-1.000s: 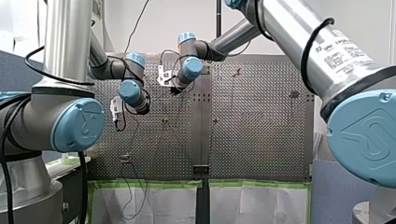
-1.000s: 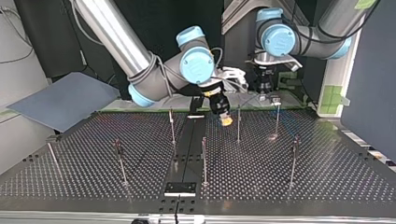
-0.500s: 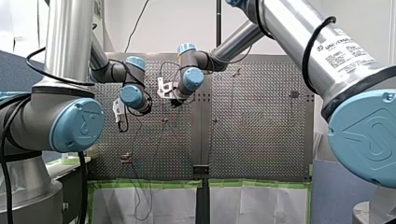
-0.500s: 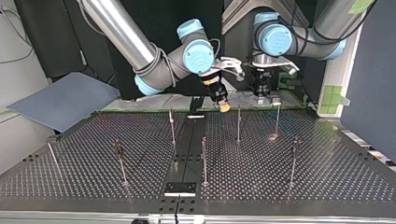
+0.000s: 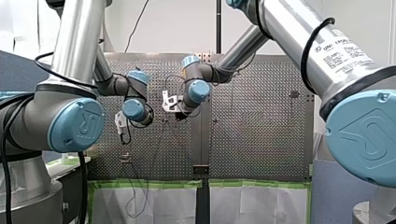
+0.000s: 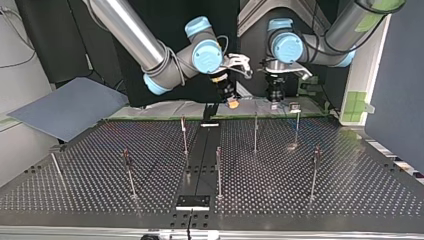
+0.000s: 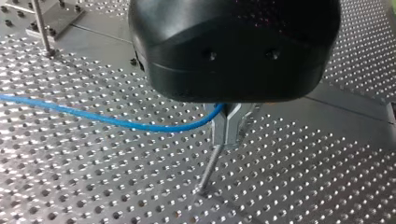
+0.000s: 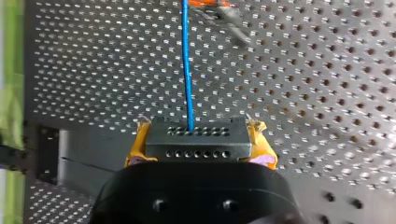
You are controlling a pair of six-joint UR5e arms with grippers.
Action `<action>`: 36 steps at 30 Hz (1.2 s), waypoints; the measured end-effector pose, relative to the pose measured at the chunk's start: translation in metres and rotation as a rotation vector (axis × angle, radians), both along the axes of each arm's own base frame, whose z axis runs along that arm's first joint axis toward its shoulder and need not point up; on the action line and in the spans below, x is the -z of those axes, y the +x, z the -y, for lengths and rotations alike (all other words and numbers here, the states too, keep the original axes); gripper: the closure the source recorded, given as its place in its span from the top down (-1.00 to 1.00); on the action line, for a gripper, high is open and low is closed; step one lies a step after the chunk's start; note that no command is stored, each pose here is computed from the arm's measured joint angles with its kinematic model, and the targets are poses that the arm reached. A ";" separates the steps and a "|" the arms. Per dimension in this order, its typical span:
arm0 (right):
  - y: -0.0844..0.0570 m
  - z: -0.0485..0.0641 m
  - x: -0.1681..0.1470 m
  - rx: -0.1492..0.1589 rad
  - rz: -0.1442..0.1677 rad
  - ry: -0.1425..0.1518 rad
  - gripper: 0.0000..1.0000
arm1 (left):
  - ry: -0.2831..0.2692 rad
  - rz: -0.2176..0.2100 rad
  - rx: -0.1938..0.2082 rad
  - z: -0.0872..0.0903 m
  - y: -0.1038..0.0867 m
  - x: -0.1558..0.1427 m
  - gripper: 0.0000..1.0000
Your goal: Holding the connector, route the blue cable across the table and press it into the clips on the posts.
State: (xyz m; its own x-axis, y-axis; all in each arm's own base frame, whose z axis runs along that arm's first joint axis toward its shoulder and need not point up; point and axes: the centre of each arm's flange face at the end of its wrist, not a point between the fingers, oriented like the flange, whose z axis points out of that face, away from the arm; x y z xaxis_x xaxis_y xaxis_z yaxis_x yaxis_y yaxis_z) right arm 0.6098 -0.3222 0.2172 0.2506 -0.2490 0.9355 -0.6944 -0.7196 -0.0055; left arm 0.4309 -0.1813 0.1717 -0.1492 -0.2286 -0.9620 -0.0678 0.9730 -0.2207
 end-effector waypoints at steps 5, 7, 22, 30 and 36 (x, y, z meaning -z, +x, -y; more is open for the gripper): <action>-0.001 0.000 0.007 -0.004 0.005 0.004 -1.00 | -0.017 0.000 0.031 0.004 0.005 0.017 -1.00; -0.001 0.001 0.008 -0.011 0.010 0.005 -1.00 | -0.032 0.001 0.041 0.005 0.007 0.023 -1.00; -0.005 0.024 0.031 -0.040 0.025 0.019 -1.00 | -0.081 0.062 0.058 0.002 0.023 0.020 -1.00; -0.008 0.040 0.025 -0.042 0.042 0.014 -1.00 | -0.100 0.084 0.061 -0.001 0.034 0.013 -1.00; -0.008 0.049 0.022 -0.041 0.052 0.009 -1.00 | -0.107 0.092 0.059 -0.005 0.037 0.012 -1.00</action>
